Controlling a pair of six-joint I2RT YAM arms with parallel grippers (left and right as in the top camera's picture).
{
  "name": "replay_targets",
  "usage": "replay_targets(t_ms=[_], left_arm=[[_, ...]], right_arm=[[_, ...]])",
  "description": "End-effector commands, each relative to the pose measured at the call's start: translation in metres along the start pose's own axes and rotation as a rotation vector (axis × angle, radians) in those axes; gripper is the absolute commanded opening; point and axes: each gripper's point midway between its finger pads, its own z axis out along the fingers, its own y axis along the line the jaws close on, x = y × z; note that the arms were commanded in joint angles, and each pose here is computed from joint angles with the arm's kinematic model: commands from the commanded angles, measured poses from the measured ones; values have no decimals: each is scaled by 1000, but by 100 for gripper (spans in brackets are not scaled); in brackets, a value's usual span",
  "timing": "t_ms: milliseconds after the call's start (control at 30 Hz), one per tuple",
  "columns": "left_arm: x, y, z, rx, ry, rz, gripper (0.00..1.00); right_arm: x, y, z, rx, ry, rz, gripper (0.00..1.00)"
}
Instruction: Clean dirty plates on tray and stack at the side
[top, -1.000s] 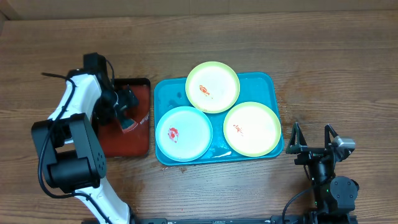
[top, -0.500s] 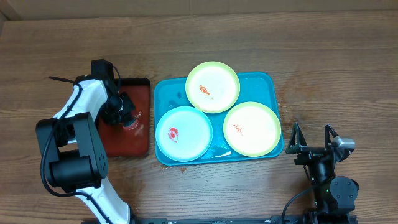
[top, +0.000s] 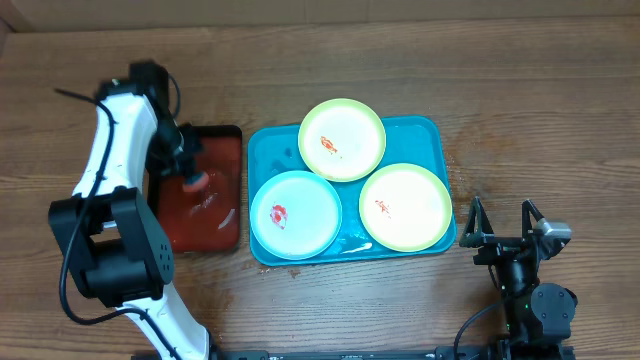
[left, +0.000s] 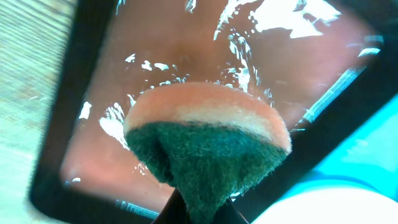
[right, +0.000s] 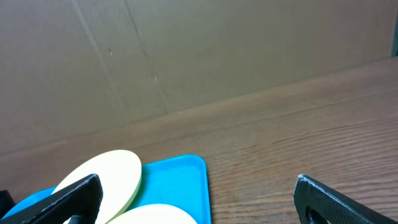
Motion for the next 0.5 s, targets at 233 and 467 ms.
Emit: replay_targets(t_ms=[233,467], left_arm=[[-2,0,0,5,-9,-7,4],[17,-2,51,44,48,8,4]], right_arm=[[2,0,0,0,-4,7,100],[2,0,0,0,-4,7,100]])
